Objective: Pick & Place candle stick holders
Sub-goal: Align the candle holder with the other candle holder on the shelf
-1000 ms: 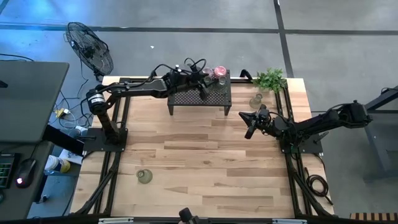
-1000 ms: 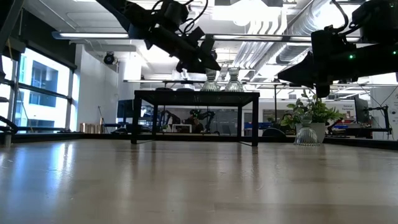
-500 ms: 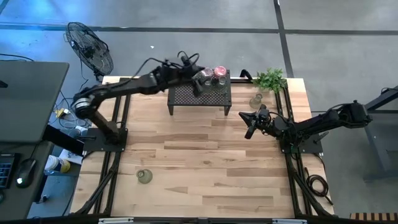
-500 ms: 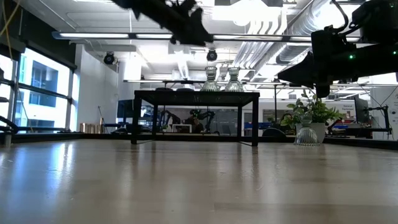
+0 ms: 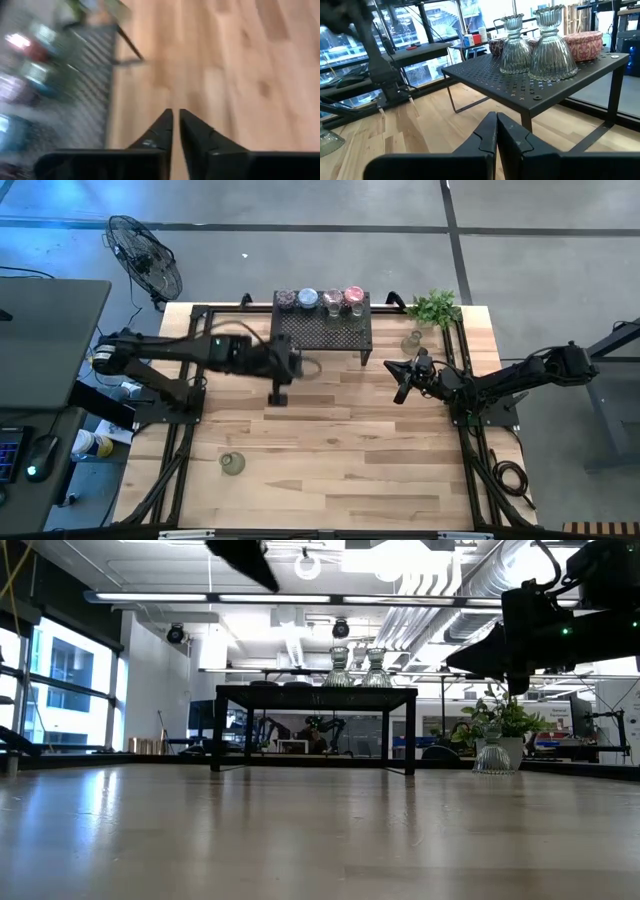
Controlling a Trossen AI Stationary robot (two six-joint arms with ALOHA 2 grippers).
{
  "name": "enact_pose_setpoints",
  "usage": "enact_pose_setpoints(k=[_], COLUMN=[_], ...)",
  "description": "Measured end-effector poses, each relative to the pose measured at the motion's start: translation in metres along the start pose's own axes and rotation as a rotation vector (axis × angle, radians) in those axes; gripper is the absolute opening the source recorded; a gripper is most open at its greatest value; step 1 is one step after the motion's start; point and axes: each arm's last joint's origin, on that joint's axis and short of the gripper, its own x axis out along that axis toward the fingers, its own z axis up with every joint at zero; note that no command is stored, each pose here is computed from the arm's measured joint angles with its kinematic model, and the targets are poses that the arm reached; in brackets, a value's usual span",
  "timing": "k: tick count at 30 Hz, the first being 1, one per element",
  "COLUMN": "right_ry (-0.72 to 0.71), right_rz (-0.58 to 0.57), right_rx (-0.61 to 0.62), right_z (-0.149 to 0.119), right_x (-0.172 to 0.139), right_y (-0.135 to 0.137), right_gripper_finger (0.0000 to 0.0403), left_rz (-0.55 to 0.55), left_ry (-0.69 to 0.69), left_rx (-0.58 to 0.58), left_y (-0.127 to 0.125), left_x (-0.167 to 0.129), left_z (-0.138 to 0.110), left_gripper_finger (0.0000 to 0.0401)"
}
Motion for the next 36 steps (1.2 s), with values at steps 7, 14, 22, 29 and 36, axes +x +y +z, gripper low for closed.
enact_pose_setpoints(k=[7, 14, 22, 29, 36], right_ry=[-0.004, 0.0, -0.003, -0.006, -0.006], right_rz=[0.002, 0.014, 0.018, 0.02, 0.031], right_rx=[-0.008, -0.009, -0.007, -0.012, -0.013], right_z=[0.0, 0.0, 0.001, 0.001, 0.001], right_x=[0.0, 0.0, 0.0, 0.0, 0.0], right_y=[0.0, 0.0, 0.001, 0.001, 0.001], right_gripper_finger=[0.0001, 0.0001, 0.0001, 0.0001, 0.0001], left_rz=[-0.078, -0.041, -0.116, -0.034, 0.1], left_ry=[0.167, 0.333, 0.528, 0.588, 0.699], left_rx=[-0.075, -0.182, -0.519, -0.607, -0.638], left_y=[-0.055, -0.107, -0.139, -0.155, -0.179], left_x=[-0.018, -0.052, -0.076, -0.08, -0.069], left_z=[-0.014, -0.04, -0.058, -0.068, -0.084], left_gripper_finger=[0.0002, 0.0001, 0.0006, 0.0078, 0.0224])
